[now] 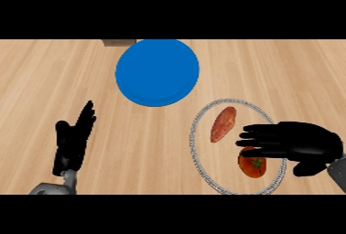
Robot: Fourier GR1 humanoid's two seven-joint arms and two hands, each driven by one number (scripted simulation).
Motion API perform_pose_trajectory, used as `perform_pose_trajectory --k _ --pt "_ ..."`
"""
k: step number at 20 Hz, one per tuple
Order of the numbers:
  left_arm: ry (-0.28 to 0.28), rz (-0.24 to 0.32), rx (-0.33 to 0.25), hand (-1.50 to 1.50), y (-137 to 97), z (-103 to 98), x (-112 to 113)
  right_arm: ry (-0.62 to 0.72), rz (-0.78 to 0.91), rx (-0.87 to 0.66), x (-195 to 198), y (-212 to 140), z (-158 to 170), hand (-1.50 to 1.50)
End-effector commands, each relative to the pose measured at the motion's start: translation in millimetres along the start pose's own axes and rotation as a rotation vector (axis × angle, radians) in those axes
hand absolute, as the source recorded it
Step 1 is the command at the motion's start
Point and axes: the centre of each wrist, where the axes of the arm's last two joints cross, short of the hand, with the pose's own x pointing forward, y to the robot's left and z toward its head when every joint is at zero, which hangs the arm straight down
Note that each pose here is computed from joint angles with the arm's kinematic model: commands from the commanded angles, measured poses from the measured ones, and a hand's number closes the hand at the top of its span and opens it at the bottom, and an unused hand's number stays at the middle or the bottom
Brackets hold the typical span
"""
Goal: Pick the tomato from the placemat and place it in the plate
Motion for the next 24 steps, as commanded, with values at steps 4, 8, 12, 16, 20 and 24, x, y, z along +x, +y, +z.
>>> perform_pose_trajectory --k 4,8,12,16,20,24 --pt "-0.001 -0.011 0.008 0.0 7 -10 6 -0.014 -0.001 0.068 2 17 -18 -1.5" --pt "-0.014 0.002 -0.005 0.0 10 -16 -5 -0.032 -0.007 0.065 -21 18 -23 -1.5" --pt "0.011 -0.003 0.005 0.0 3 -14 5 -0.022 0.011 0.098 -5 29 -26 -1.5" --pt "0.003 0.002 -0.011 0.0 2 -7 -10 -0.015 -0.013 0.082 -15 38 -28 -1.5" --pt "0.021 0.007 -0.006 0.0 12 0 13 -0.008 0.004 0.114 -10 32 -51 -1.5" --pt "0.005 0.009 0.014 0.0 23 4 -6 0.008 0.007 0.128 -7 42 -42 -1.5"
